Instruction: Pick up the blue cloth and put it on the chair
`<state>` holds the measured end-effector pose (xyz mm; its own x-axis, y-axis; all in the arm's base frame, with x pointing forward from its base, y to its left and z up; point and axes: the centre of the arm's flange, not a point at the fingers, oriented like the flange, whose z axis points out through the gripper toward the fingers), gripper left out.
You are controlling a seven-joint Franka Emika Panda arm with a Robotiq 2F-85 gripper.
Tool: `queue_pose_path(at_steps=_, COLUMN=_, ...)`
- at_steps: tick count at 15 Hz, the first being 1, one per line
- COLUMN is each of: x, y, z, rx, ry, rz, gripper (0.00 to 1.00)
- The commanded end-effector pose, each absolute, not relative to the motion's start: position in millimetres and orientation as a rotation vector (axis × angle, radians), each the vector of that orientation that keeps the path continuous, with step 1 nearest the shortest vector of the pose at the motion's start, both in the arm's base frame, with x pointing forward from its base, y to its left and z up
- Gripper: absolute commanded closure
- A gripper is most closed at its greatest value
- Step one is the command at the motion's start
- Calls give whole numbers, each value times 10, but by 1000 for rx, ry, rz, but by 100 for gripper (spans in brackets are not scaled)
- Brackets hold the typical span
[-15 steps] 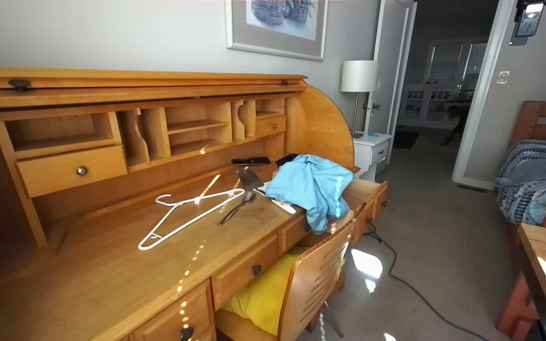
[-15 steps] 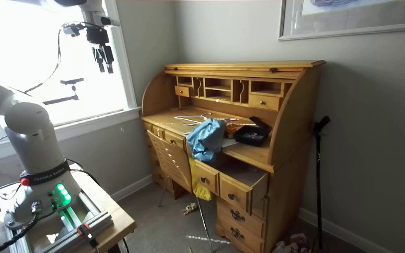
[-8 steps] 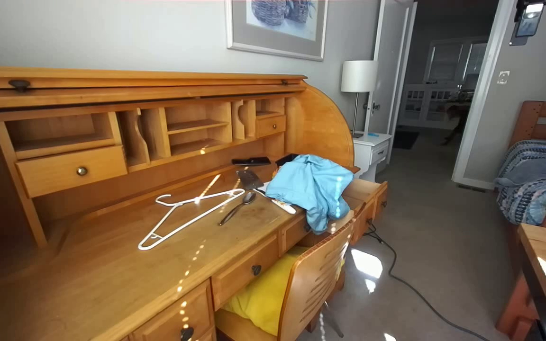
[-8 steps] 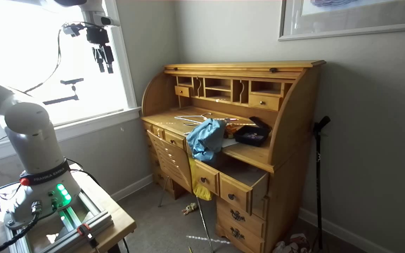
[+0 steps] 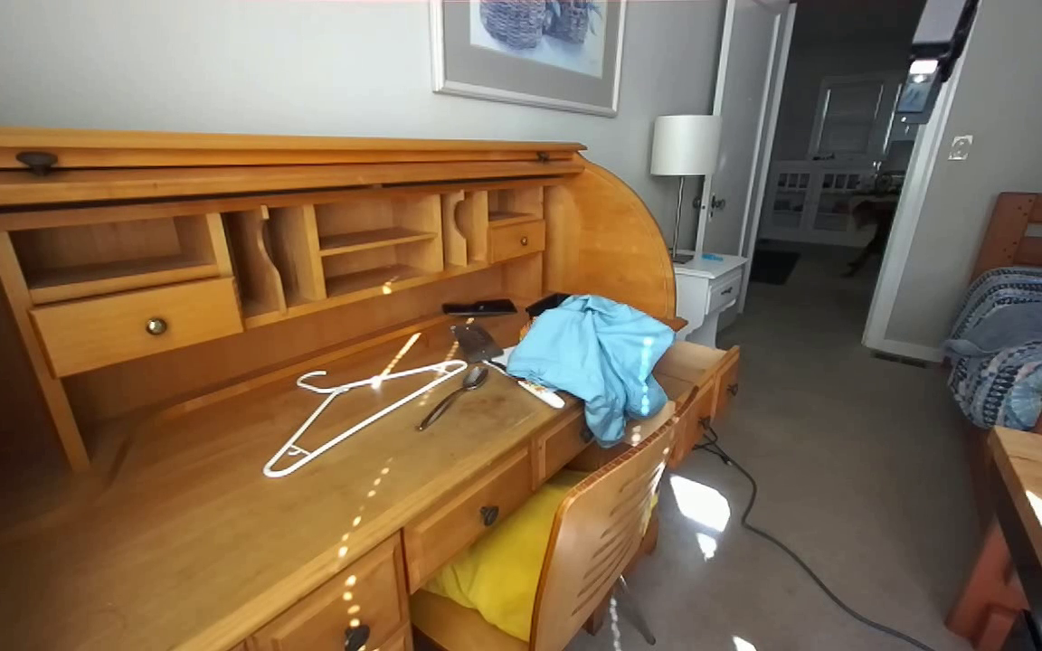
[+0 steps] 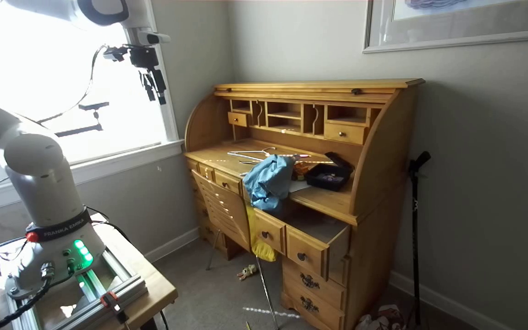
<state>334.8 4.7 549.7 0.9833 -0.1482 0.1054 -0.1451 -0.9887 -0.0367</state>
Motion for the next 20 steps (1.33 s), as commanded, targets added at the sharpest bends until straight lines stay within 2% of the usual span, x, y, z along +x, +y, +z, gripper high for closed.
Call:
queue_pose_path(at_steps=1, x=3717, y=-133, z=5142, rx=-3063, ry=324, rz=-236, gripper=0)
queue_pose_path(at_steps=6, x=4013, y=-295, z=4789, rx=-3069, ry=385, rz=-255, gripper=0)
queue_pose_path(at_steps=7, x=3900, y=-256, z=4885, rx=-3071, ry=347, rz=-267, gripper=0)
queue_pose_path(at_steps=16, x=3972, y=-287, z=4765, rx=-3072, ry=358, rz=-235, gripper=0)
queue_pose_path(at_steps=19, x=4192, y=-244, z=4653, rx=-3079, ry=355, rz=-167, gripper=0)
queue_pose_path(at_steps=20, x=4008, y=-274, z=4705, rx=-3075, ry=353, rz=-210, gripper=0)
